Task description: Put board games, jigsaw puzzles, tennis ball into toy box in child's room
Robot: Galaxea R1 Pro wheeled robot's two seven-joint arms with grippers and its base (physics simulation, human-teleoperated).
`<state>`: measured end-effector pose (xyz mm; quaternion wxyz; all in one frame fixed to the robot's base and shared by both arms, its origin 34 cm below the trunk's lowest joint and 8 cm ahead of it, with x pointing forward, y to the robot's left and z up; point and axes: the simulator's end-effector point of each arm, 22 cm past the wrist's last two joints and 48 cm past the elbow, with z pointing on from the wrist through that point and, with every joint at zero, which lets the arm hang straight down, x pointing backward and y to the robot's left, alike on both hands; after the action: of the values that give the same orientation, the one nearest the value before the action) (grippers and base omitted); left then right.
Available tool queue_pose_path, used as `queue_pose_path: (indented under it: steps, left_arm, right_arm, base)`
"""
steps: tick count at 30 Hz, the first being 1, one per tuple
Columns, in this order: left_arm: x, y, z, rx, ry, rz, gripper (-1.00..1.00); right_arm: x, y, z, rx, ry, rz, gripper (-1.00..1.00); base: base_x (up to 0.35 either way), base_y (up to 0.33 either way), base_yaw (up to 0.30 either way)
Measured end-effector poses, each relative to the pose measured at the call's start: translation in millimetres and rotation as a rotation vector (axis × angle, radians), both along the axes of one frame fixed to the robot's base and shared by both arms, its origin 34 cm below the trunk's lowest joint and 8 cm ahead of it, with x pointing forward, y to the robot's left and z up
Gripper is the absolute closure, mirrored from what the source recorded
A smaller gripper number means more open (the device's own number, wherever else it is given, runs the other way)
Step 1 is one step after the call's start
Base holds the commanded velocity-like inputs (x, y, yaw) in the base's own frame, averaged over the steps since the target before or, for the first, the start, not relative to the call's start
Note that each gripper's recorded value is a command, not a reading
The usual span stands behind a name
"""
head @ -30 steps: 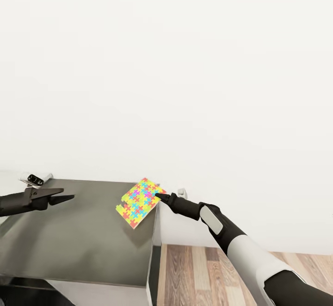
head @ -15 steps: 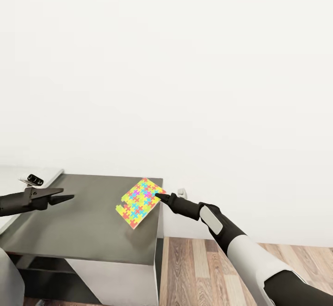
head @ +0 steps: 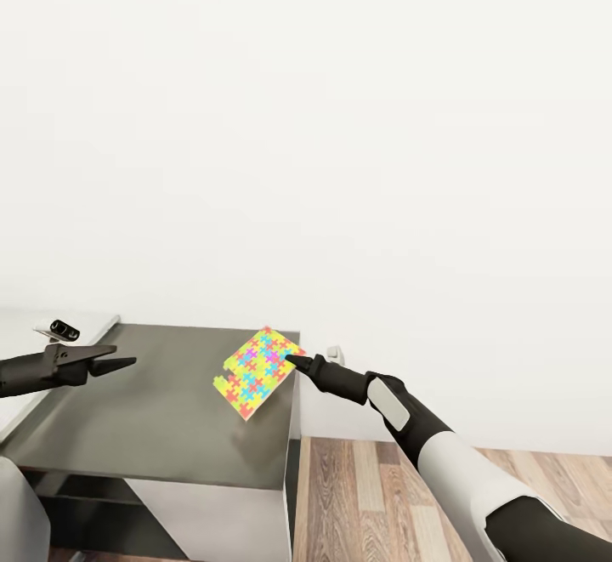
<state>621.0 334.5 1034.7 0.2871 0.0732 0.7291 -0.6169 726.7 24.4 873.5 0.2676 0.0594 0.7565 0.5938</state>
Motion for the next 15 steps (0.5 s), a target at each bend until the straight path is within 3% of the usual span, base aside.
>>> queue_pose_path:
  steps: [15]
  left_arm:
    - [-1,0,22,0.000,0.001,0.000,-1.00]
  right_arm:
    - [6,-6,20,-0.016,-0.017,-0.032,1.00]
  base:
    - [0.000,0.000,0.000]
